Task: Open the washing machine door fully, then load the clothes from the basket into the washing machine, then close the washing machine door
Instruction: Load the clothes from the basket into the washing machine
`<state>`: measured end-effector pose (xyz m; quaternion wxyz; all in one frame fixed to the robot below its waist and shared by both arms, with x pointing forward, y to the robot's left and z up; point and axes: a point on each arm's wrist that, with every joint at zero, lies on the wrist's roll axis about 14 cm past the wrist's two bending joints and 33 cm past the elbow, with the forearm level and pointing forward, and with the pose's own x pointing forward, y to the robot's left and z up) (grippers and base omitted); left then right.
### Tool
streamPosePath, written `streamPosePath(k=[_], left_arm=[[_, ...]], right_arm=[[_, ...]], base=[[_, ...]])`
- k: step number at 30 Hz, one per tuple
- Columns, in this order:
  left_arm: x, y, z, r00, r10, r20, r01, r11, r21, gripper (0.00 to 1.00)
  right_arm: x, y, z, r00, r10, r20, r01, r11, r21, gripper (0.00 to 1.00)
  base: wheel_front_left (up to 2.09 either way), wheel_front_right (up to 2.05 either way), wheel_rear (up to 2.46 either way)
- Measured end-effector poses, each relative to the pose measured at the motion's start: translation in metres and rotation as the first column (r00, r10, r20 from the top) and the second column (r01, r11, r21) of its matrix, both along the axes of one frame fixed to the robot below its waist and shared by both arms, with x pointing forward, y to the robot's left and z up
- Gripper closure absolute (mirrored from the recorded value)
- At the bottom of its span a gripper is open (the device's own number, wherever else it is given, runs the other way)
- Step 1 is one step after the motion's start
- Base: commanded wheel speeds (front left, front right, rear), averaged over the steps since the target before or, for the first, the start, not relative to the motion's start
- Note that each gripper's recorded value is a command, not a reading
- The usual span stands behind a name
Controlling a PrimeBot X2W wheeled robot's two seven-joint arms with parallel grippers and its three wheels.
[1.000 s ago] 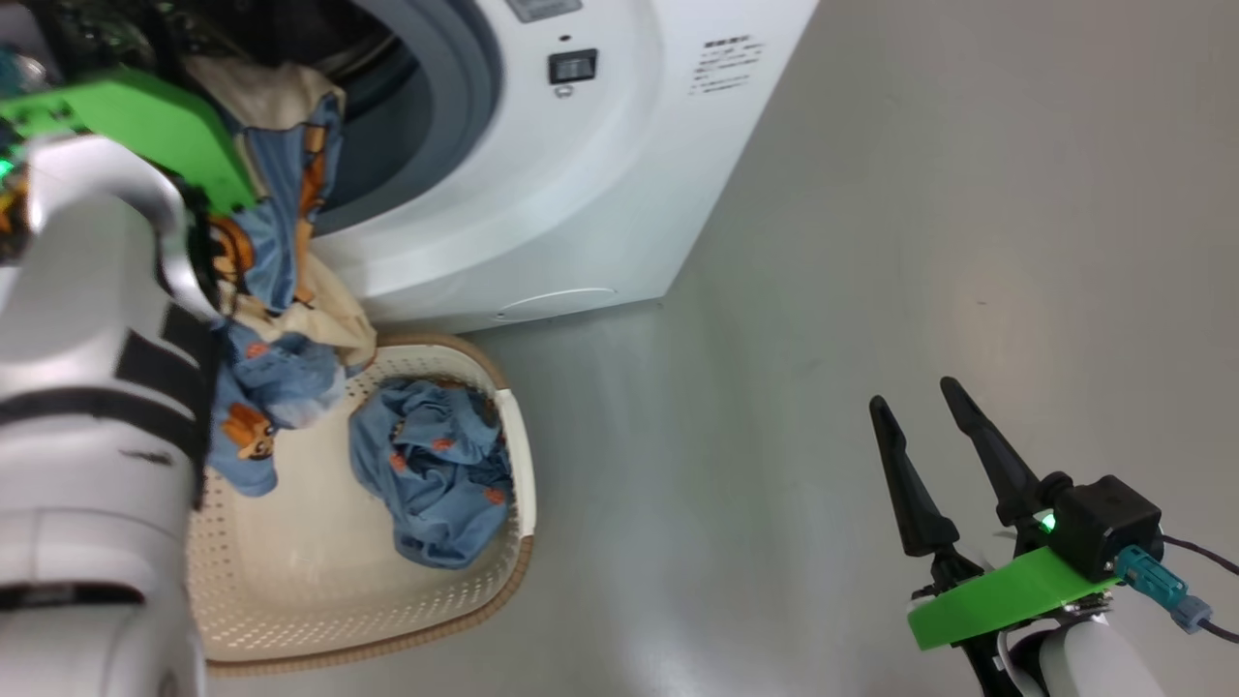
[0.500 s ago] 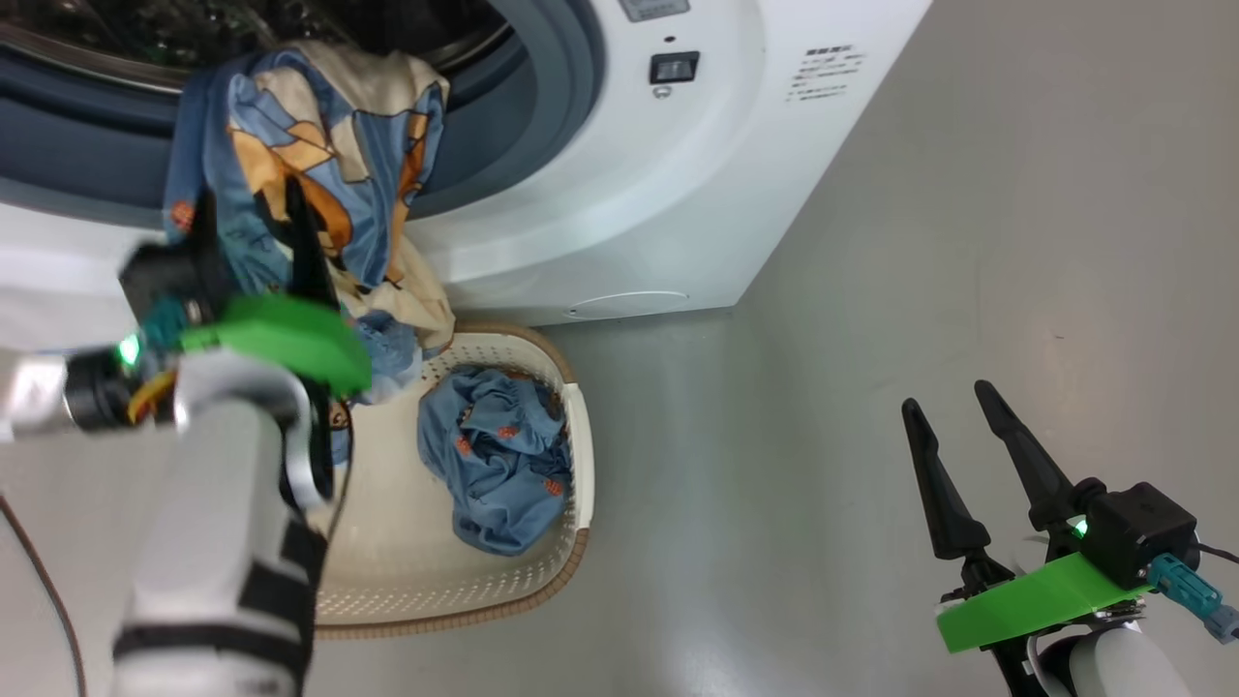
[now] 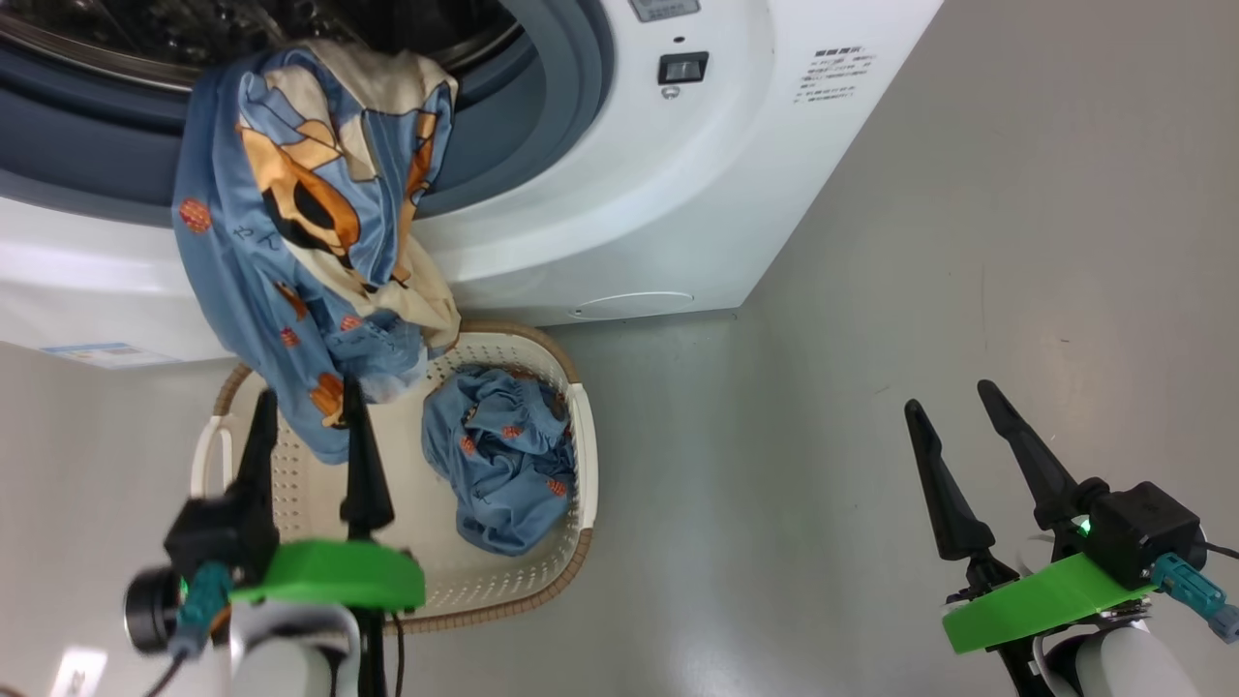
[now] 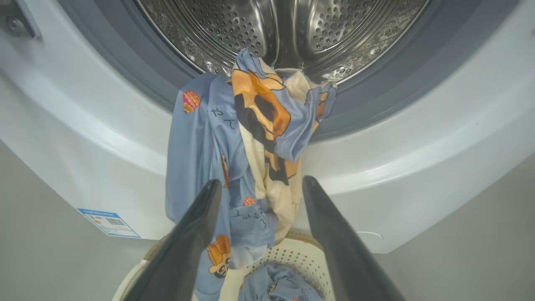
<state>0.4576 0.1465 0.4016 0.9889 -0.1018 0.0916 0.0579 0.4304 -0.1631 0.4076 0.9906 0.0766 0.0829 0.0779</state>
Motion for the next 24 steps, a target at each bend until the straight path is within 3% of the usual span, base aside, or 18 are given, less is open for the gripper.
streamPosePath(k=[9,24], left_arm=[[-0.041,0.010,-0.015,0.996,0.030,-0.079,-0.029,0.999,0.014,0.00],[-0.063,0.013,-0.027,0.991,0.028,-0.134,-0.026,1.000,0.017,0.00]], right_arm=[[0.001,0.000,0.004,1.000,0.013,0.013,-0.013,1.000,-0.015,0.00],[-0.007,-0.001,0.001,1.000,0.004,-0.003,-0.004,1.000,-0.012,0.00]], base=[[0.00,0.00,0.00],[0.00,0.00,0.00]])
